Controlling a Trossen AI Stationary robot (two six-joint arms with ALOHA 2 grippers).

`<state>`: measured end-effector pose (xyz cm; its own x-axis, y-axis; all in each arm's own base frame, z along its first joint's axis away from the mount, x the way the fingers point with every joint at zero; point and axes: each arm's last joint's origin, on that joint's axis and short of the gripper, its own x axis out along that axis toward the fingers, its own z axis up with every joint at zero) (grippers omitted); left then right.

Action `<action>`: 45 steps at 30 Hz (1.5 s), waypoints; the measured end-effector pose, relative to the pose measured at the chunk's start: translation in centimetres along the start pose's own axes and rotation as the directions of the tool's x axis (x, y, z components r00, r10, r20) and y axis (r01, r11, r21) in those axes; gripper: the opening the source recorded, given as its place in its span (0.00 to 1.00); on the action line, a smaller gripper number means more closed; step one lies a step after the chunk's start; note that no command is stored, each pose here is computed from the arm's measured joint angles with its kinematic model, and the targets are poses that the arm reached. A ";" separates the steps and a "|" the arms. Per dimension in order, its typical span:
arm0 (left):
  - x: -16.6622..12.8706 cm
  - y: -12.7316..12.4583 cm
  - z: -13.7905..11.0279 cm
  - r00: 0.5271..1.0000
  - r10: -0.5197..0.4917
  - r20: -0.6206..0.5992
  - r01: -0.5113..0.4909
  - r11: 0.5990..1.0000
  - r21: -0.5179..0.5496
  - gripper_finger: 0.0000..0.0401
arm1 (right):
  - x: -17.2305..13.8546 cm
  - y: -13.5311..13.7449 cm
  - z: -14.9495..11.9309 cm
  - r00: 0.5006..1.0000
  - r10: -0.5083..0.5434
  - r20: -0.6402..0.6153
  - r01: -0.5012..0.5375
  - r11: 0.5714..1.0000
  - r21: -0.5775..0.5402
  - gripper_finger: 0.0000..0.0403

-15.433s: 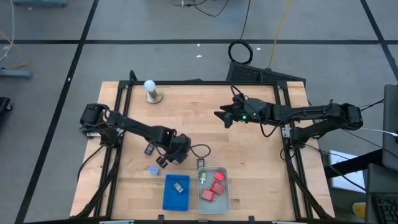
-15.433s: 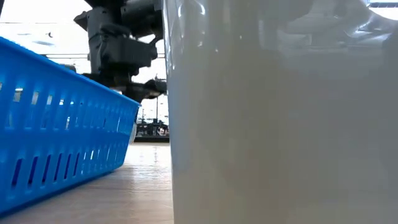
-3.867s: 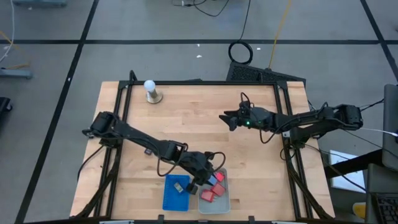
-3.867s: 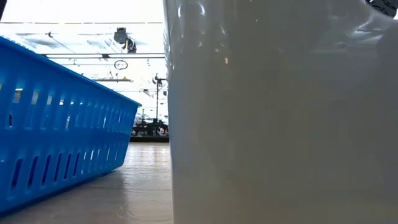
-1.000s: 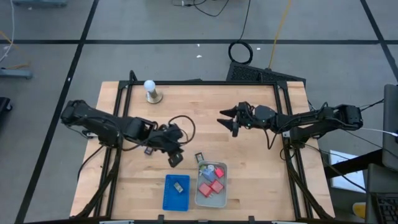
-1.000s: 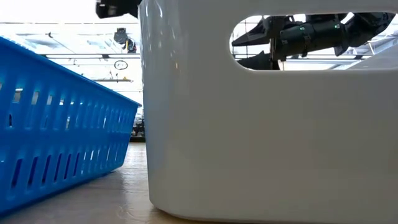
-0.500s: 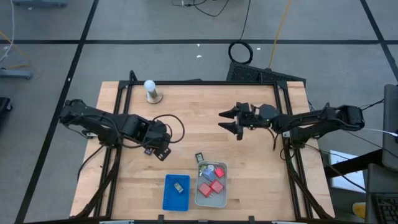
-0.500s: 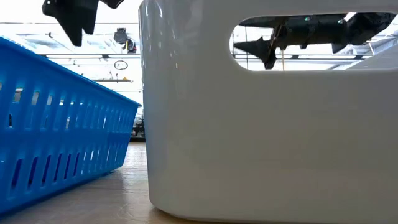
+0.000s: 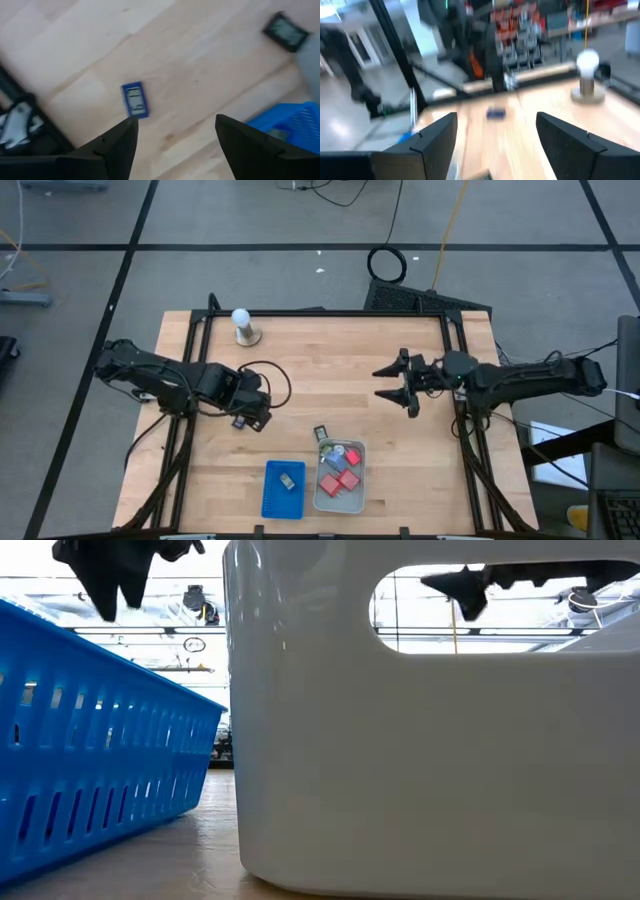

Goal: Pick & Place Office items
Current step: Put the violet digital clock into the blue bin

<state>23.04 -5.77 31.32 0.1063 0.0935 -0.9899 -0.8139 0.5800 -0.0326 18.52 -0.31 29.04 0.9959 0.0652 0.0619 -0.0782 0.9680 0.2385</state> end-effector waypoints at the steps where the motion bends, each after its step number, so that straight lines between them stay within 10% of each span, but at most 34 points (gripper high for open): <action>1: 0.2 0.2 0.0 1.000 0.020 -0.004 -0.020 1.000 -0.003 0.67 | -0.2 0.0 -0.3 0.999 -0.016 -0.035 0.016 1.000 0.002 0.66; 45: 13.2 4.1 -3.1 0.984 0.077 -0.163 -0.092 0.992 -0.087 0.67 | -4.8 3.3 -0.1 0.989 -0.141 -0.049 0.135 0.985 -0.110 0.66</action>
<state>19.38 -4.66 17.68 -0.0510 0.0050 -0.9987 -0.8669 0.4963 0.0468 13.46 2.61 29.38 0.9980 -0.0603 -0.0196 0.0624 0.9886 0.1367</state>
